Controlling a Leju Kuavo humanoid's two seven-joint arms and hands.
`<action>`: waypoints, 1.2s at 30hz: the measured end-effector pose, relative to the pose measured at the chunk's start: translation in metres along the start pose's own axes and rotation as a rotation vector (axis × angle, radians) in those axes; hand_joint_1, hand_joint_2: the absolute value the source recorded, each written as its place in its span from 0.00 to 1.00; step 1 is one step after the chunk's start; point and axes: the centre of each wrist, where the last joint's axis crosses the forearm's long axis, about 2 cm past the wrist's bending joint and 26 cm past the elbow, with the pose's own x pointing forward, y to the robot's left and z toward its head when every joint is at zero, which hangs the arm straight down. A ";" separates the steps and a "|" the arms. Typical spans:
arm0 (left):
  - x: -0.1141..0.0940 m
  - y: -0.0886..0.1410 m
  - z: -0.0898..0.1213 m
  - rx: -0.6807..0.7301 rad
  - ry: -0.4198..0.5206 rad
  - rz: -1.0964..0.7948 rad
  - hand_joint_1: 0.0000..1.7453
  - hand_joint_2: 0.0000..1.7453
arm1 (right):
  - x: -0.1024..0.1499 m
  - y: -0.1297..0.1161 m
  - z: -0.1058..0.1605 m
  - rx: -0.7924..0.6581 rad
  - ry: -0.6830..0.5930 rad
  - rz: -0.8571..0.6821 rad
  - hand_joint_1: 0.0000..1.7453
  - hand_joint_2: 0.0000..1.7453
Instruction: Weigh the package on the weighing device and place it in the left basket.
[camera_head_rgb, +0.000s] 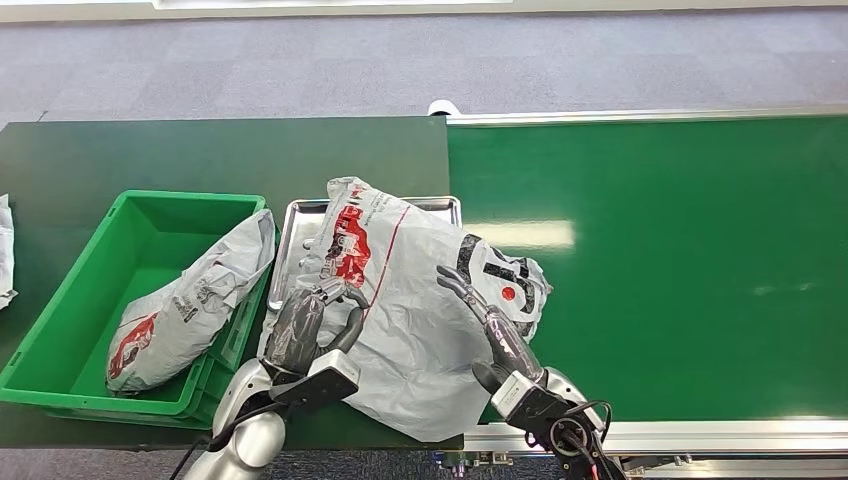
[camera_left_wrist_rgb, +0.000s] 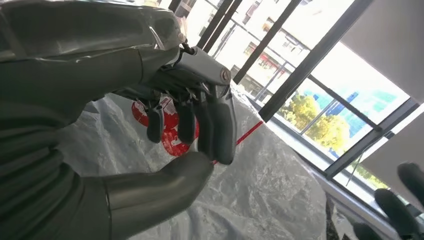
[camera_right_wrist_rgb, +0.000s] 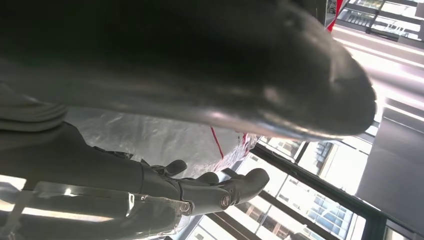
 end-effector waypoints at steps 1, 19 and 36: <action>0.000 -0.001 0.000 -0.016 0.008 -0.008 0.00 1.00 | 0.000 0.000 0.000 0.000 -0.001 0.001 0.00 0.00; -0.007 -0.026 0.008 -0.326 0.138 -0.214 0.00 1.00 | -0.001 -0.002 -0.002 0.007 0.003 0.026 0.00 0.00; -0.012 -0.029 0.007 -0.340 0.178 -0.242 0.35 1.00 | -0.001 -0.001 -0.002 0.012 0.015 0.056 0.00 0.00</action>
